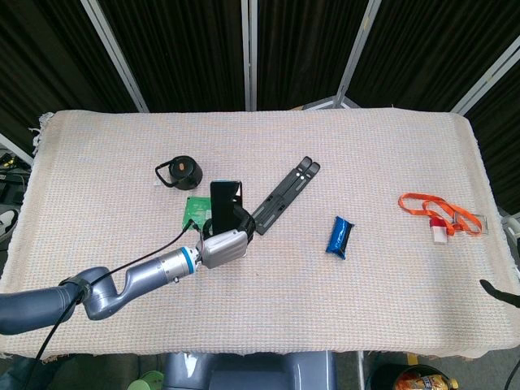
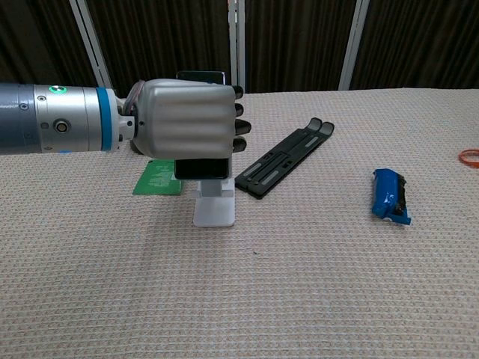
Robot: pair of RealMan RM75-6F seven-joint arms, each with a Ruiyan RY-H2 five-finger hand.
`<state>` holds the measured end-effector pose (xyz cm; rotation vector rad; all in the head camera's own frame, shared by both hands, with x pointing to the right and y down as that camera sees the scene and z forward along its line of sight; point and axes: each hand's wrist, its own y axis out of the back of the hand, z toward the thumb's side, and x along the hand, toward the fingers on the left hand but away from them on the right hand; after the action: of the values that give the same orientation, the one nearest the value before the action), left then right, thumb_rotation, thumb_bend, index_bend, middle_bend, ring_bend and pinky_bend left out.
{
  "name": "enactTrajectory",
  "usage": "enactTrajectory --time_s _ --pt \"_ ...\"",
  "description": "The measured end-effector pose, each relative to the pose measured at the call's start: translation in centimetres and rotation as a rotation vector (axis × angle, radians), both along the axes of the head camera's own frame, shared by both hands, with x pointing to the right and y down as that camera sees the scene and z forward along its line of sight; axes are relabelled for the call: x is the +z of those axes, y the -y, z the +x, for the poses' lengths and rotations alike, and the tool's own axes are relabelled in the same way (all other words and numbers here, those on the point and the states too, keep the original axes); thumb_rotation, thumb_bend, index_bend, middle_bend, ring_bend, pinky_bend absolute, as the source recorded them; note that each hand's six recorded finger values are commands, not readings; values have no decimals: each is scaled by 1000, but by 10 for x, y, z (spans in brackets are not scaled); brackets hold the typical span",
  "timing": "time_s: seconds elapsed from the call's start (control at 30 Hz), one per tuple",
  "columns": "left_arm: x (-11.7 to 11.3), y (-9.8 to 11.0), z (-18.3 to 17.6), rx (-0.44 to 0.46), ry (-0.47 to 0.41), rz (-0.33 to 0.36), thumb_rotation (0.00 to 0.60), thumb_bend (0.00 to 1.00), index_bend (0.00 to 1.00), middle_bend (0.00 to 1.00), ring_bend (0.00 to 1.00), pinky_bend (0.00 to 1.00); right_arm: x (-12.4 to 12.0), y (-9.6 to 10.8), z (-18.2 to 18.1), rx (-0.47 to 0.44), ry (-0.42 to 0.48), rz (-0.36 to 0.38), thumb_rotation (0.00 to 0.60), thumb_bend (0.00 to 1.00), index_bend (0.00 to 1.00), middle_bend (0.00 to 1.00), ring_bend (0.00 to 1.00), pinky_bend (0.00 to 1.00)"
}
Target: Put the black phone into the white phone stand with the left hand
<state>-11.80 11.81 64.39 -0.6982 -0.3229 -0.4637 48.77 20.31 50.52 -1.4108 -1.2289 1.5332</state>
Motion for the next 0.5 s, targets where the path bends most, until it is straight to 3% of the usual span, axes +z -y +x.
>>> enactTrajectory --time_s 0.27,0.5 --pt "7 -2 0 26 -14 26 600 30 561 322 423 416 1 0 -2 -5 -1 -1 600 0 0 0 0 0" --pt "12 0 -3 32 -5 107 600 31 553 320 424 415 1 0 -1 -4 1 -2 600 0 0 0 0 0"
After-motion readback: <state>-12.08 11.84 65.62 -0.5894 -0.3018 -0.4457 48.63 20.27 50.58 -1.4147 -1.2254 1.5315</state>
